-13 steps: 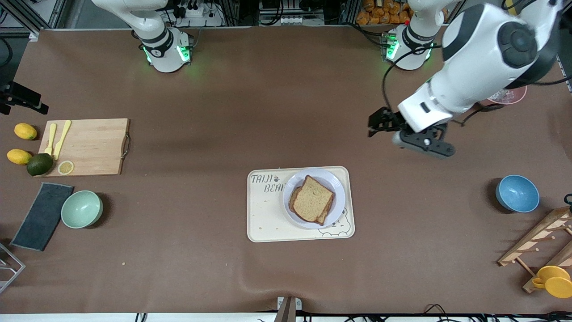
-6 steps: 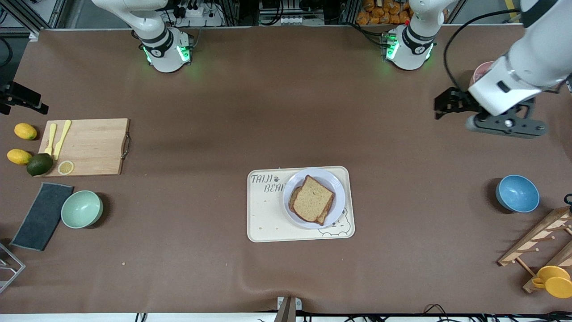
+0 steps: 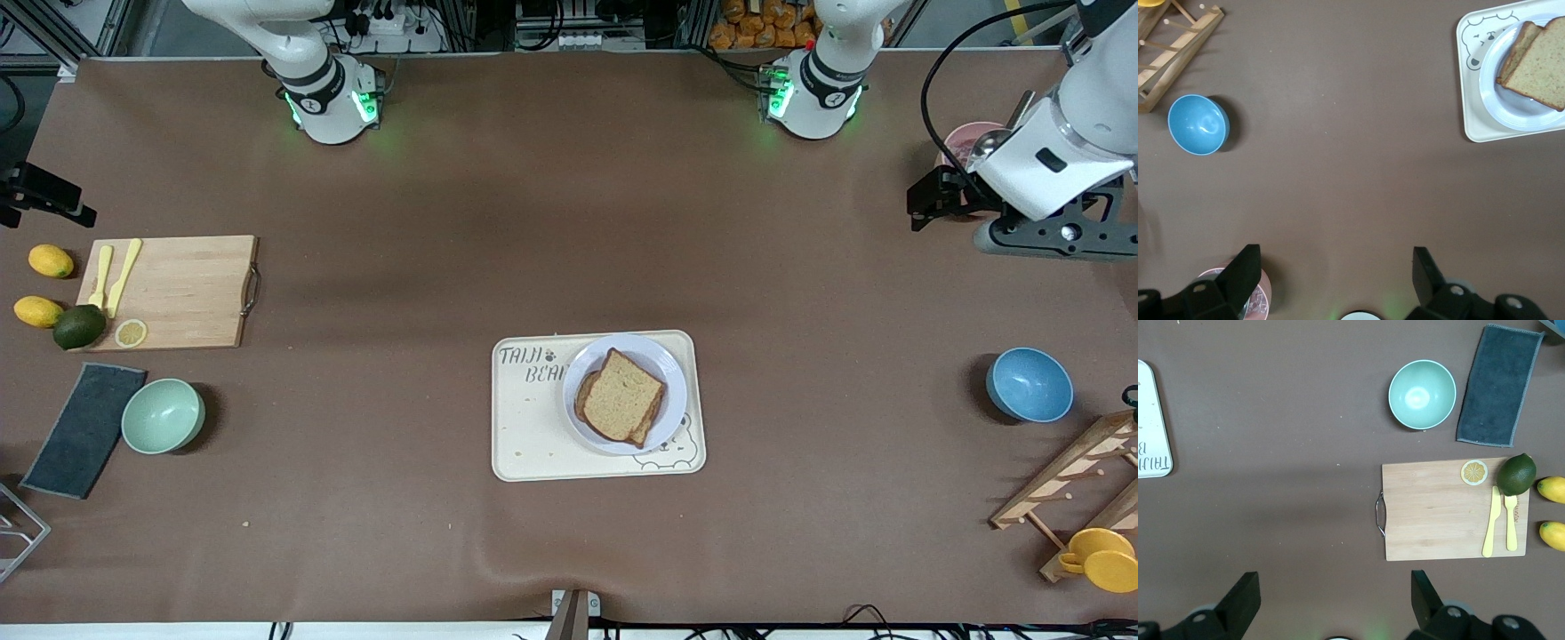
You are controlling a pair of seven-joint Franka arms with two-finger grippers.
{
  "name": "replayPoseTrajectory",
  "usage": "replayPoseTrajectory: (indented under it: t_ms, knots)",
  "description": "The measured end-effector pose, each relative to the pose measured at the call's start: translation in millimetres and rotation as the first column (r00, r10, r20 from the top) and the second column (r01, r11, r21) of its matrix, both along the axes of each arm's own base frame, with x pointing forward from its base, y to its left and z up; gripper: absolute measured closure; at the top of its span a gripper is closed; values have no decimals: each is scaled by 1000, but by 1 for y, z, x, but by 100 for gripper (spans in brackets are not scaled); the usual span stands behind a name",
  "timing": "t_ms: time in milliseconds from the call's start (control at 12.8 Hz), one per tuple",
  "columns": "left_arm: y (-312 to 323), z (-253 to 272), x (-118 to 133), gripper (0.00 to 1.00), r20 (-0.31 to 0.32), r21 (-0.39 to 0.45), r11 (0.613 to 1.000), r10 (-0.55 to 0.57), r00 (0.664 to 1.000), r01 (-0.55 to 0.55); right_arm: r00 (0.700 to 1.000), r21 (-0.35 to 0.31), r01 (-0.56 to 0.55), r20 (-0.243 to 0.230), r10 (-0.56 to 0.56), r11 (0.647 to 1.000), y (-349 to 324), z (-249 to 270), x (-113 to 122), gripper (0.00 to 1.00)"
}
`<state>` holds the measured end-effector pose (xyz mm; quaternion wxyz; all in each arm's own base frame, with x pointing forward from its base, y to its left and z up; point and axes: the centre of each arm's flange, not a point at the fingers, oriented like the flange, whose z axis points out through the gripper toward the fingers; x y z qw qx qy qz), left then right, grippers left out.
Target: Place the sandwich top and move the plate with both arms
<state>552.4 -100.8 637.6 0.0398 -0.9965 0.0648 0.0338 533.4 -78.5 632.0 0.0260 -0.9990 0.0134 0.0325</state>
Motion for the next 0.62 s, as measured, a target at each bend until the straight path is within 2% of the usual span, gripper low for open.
replayPoseTrajectory:
  t_ms: [312,623]
  knots:
    - [17,14,-5,0,23,12,999,46,999,-46,1000,0,0,0,0,1000,0,0,0,0]
    - [38,18,-7,0,21,-12,996,84,996,-83,1000,0,0,0,0,1000,0,0,0,0]
